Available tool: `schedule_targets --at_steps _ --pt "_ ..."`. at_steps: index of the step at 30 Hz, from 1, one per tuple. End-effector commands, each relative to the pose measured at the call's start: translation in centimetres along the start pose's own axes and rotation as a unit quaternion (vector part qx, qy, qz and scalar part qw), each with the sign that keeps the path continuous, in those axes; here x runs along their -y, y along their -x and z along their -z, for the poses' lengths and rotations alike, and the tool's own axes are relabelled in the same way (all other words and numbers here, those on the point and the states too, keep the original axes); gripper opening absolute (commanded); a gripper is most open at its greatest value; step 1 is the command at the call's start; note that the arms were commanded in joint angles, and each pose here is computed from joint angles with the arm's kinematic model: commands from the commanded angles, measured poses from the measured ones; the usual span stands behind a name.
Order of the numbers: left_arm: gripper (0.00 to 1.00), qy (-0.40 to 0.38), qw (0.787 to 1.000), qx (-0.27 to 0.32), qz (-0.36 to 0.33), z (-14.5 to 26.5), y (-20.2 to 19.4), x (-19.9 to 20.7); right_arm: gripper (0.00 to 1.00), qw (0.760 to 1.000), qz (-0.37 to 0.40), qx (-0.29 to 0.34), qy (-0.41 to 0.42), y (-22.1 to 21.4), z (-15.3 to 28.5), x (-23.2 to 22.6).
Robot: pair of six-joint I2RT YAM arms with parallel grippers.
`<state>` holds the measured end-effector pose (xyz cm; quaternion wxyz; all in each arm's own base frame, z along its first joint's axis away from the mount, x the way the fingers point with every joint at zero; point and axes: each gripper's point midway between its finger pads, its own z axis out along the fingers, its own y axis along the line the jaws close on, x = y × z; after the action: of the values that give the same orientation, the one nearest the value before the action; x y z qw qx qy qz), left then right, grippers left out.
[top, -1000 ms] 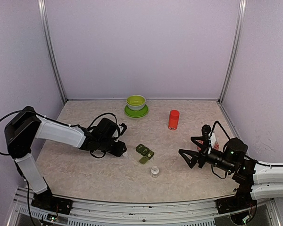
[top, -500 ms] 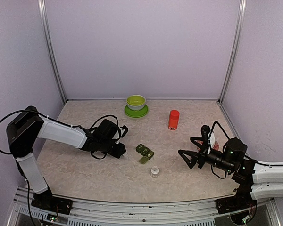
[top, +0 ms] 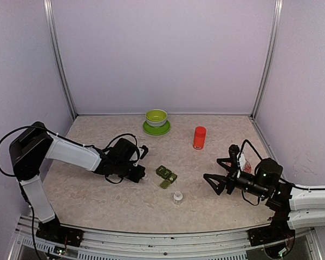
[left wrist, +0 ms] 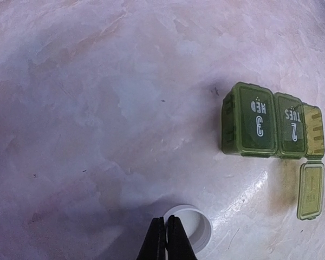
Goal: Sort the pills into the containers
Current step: Pick up the lid of the pill bottle from the center of the board.
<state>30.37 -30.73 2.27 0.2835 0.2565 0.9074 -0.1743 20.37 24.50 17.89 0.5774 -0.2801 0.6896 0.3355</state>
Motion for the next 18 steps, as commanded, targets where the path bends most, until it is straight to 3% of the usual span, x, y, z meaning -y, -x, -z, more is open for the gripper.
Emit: schedule_targets --at_steps 1,7,13,16,18 --pt "0.0 -0.037 0.999 -0.01 0.004 0.1 -0.8 1.2 1.0 0.999 0.015 0.015 0.047 1.9 -0.5 -1.8" --pt "0.0 -0.104 0.994 0.003 0.012 1.5 -0.1 3.6 0.94 0.993 0.059 0.008 0.105 3.1 -1.5 -4.2" --pt "0.0 -0.169 0.985 0.015 0.019 3.8 0.1 6.3 0.94 0.981 0.166 -0.023 0.101 3.3 -3.1 -5.4" --pt "0.0 -0.202 0.979 0.022 0.02 5.1 0.3 8.0 0.93 0.968 0.227 -0.027 0.105 3.6 -3.6 -6.4" --pt "0.0 -0.223 0.974 0.025 0.017 5.9 0.6 9.3 0.91 0.947 0.293 -0.013 0.135 3.5 -3.4 -8.0"
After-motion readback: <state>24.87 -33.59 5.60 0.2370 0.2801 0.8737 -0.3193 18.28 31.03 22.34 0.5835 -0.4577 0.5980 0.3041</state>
